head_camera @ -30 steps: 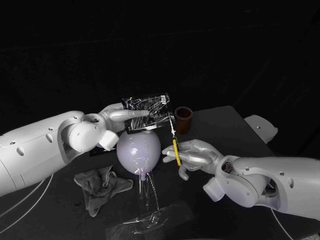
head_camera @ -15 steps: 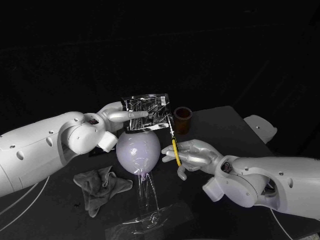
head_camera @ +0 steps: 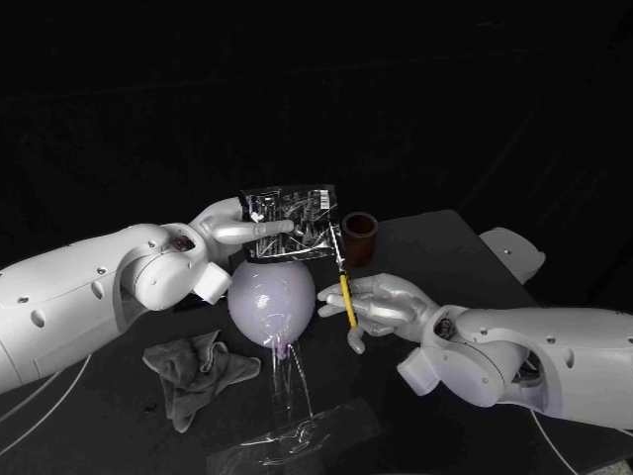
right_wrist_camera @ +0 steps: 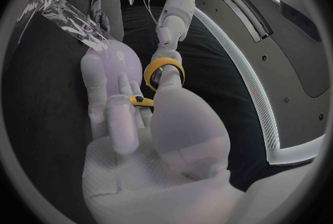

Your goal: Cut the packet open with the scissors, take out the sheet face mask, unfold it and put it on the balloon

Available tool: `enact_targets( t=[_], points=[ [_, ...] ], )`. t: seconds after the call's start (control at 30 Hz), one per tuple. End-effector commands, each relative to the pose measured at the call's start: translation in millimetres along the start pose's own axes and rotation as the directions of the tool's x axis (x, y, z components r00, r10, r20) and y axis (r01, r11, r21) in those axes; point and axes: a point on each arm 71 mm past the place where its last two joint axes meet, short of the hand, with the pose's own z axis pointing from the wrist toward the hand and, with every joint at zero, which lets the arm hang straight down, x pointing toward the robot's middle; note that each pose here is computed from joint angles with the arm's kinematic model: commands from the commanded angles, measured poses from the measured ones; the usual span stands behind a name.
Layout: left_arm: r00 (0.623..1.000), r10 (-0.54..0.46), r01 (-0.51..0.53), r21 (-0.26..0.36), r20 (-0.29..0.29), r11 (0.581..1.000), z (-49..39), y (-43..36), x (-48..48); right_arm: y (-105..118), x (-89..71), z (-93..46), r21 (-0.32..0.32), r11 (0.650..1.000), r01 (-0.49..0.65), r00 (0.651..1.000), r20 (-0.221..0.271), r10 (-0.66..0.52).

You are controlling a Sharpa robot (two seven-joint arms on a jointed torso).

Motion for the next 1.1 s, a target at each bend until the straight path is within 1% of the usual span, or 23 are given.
enact_targets(
  t=[0.03, 0.57, 0.93, 1.1],
  points=[
    [1.0, 0.027, -0.027, 0.049, 0.009, 0.998, 0.7, -4.7, 1.8, 3.2, 1.7, 1.2, -0.026, 1.0, -0.011, 1.0, -0.003, 0.011],
    [1.0, 0.025, -0.026, 0.063, 0.018, 0.998, 0.3, -6.3, 3.0, 6.6, 9.9, 4.3, -0.045, 0.999, -0.022, 1.0, -0.019, 0.022],
    [1.0, 0.028, -0.029, 0.066, 0.01, 0.997, -0.2, -6.5, 4.2, 8.7, 10.2, 6.7, -0.054, 0.998, -0.028, 1.0, -0.005, 0.028],
    [0.999, 0.034, -0.034, 0.07, 0.008, 0.997, -0.6, -6.6, 4.3, 9.9, 8.1, 7.9, -0.056, 0.998, -0.027, 1.0, 0.012, 0.028]
  ],
)
